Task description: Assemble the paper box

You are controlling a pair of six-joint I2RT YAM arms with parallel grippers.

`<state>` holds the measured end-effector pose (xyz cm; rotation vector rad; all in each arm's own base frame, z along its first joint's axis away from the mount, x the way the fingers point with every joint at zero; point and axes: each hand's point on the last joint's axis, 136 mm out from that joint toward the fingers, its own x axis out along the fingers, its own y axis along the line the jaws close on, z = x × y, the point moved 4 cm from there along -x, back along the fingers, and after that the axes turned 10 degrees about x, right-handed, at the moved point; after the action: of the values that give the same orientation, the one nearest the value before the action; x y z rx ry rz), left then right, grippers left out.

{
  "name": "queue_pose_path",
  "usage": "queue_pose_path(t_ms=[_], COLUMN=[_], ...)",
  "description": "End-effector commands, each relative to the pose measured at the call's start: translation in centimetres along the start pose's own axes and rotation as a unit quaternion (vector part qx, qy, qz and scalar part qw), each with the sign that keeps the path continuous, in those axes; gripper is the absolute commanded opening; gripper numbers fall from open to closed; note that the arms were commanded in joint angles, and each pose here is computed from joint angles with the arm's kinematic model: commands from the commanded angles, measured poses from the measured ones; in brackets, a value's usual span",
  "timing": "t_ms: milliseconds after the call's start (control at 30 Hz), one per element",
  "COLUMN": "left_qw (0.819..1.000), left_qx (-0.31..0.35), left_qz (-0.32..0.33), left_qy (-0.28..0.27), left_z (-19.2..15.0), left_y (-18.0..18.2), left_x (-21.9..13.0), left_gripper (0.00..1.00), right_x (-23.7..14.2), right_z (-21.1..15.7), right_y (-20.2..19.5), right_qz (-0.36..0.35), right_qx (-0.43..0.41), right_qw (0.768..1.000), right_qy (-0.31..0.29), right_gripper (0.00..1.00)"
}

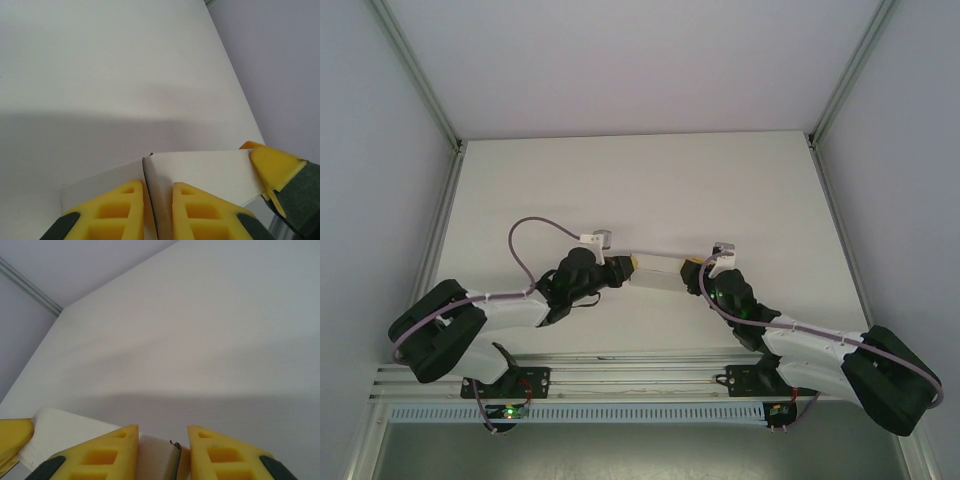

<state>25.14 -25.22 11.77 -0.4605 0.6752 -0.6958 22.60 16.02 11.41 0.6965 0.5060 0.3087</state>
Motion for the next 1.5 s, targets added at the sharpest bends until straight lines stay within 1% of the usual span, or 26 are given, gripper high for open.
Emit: queue_pose_path(t_ms=[0, 67, 133, 200, 233, 333, 467, 567, 667, 833, 867, 967, 1000, 1067, 1133, 1167, 1267, 1333, 1467], left_qw=[0.976, 0.977, 0.976, 0.975, 0.975, 0.976, 0.976, 0.973, 0.973, 0.975, 0.975, 0.973, 0.972, 0.971, 0.972, 0.973, 0.973, 0.972, 0.971], left_qx=[0.033, 0.034, 0.040, 0.052, 0.056, 0.060, 0.065, 0.082, 0.092, 0.083, 0.081, 0.081, 0.082, 0.078, 0.078, 0.076, 0.074, 0.079, 0.085], left_qz=[0.119, 0.115, 0.114, 0.109, 0.107, 0.107, 0.119, 0.123, 0.117, 0.112, 0.114, 0.136, 0.143, 0.162, 0.159, 0.159, 0.159, 0.161, 0.161], left_qy=[0.179, 0.176, 0.181, 0.185, 0.186, 0.182, 0.173, 0.176, 0.176, 0.172, 0.170, 0.167, 0.166, 0.158, 0.153, 0.150, 0.151, 0.153, 0.153], left_z=[-9.7, -10.1, -10.4, -10.7, -10.8, -10.9, -11.1, -11.1, -11.0, -9.7, -9.1, -7.4, -6.8, -5.6, -4.9, -4.5, -3.7, -3.3, -2.4], left_y=[6.4, 6.6, 6.7, 6.4, 6.4, 6.5, 7.0, 7.0, 6.7, 5.6, 5.2, 4.5, 4.2, 3.9, 3.3, 3.0, 2.4, 2.1, 1.5], left_x=[-1.3, -1.3, -1.2, -1.1, -1.0, -1.0, -1.4, -1.4, -1.2, -0.9, -0.9, -1.2, -1.3, -1.7, -1.8, -1.8, -1.8, -1.6, -1.2], left_gripper=[0.00, 0.00, 0.00, 0.00, 0.00, 0.00, 0.00, 0.00, 0.00, 0.00, 0.00, 0.00, 0.06, 0.25, 0.30, 0.36, 0.44, 0.53, 0.55], right_x=[-1.8, -1.6, -1.3, -0.9, -0.8, -0.4, -0.4, -0.4, -0.4, -0.3, -0.2, -0.2, -0.3, -0.3, -0.4, -0.5, -0.5, -0.4, -0.1], right_z=[-6.6, -6.9, -7.3, -7.7, -7.9, -8.2, -8.0, -7.9, -7.9, -7.4, -7.1, -6.2, -6.0, -5.3, -4.8, -4.5, -3.8, -3.3, -2.5], right_y=[-8.1, -8.1, -8.1, -8.1, -8.2, -7.7, -7.8, -7.9, -7.7, -6.9, -6.7, -5.6, -5.3, -4.8, -4.6, -4.5, -4.2, -4.0, -3.3], right_qz=[-0.134, -0.132, -0.132, -0.138, -0.140, -0.121, -0.128, -0.126, -0.121, -0.126, -0.133, -0.137, -0.138, -0.136, -0.140, -0.142, -0.152, -0.154, -0.152], right_qx=[-0.077, -0.091, -0.114, -0.129, -0.135, -0.134, -0.154, -0.170, -0.176, -0.159, -0.156, -0.148, -0.141, -0.129, -0.114, -0.112, -0.106, -0.106, -0.101], right_qw=[0.978, 0.976, 0.973, 0.969, 0.968, 0.970, 0.969, 0.967, 0.966, 0.968, 0.967, 0.968, 0.969, 0.973, 0.976, 0.976, 0.977, 0.977, 0.979], right_qy=[0.139, 0.145, 0.150, 0.159, 0.161, 0.162, 0.144, 0.144, 0.146, 0.150, 0.149, 0.149, 0.146, 0.135, 0.122, 0.118, 0.107, 0.102, 0.095], right_gripper=[0.23, 0.21, 0.17, 0.04, 0.00, 0.00, 0.00, 0.00, 0.00, 0.00, 0.02, 0.14, 0.18, 0.28, 0.42, 0.46, 0.48, 0.50, 0.55])
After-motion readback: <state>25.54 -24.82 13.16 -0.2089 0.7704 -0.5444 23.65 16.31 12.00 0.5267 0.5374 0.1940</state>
